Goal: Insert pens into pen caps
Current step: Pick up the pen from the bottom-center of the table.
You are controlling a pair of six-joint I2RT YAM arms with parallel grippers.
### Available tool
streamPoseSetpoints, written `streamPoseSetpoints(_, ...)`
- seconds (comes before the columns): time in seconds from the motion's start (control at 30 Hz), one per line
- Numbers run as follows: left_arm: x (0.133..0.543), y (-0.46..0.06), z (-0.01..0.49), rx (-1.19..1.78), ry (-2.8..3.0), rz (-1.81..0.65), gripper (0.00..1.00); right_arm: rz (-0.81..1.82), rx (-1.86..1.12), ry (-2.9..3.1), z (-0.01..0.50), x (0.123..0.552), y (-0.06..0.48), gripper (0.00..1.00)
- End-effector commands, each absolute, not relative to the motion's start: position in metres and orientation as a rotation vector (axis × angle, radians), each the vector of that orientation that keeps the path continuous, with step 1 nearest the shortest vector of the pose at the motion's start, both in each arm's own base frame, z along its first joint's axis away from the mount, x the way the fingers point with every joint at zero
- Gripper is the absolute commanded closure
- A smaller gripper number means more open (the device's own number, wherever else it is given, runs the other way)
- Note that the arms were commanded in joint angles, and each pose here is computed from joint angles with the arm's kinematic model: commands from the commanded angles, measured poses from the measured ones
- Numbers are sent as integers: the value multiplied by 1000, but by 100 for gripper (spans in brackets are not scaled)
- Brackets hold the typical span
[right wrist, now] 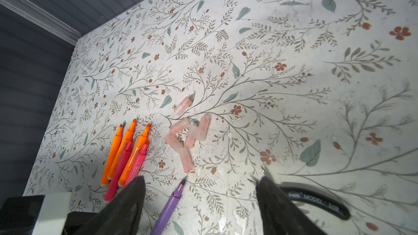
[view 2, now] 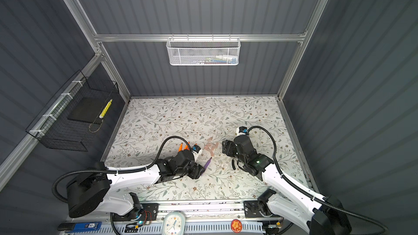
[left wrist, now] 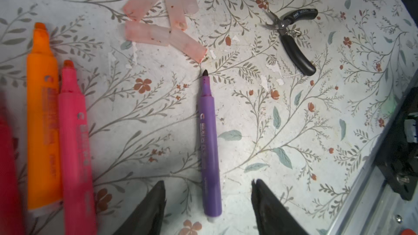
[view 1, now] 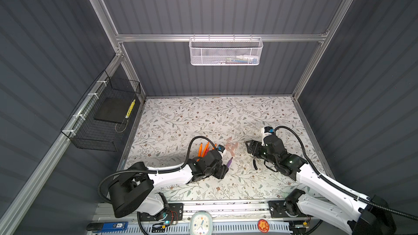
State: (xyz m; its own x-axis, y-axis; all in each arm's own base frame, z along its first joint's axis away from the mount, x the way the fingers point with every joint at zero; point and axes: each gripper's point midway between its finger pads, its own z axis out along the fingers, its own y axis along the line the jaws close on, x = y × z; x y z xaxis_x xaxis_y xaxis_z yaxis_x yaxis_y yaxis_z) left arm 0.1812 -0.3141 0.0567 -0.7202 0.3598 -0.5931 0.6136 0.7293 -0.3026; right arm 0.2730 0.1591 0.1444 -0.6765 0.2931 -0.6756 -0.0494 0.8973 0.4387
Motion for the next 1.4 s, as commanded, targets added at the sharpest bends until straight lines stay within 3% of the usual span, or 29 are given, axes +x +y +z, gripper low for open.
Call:
streamPoseSetpoints(0.0,188,-325,61,756,2400,-607,37,487,170,2267,143,274,153,21)
streamPoseSetpoints(0.53,186,-326,27,851,2512,-324,54,449,195,2262,139,273,144,20)
streamPoseSetpoints(0.77,181,-323,14,878,2551,-257,56,450,201,2262,138,272,143,20)
streamPoseSetpoints(1.0,183,-314,11,863,2565,-178,71,456,213,2252,139,270,141,19)
streamPoseSetpoints(1.37,188,-308,21,816,2524,-177,80,607,292,2168,147,261,144,18)
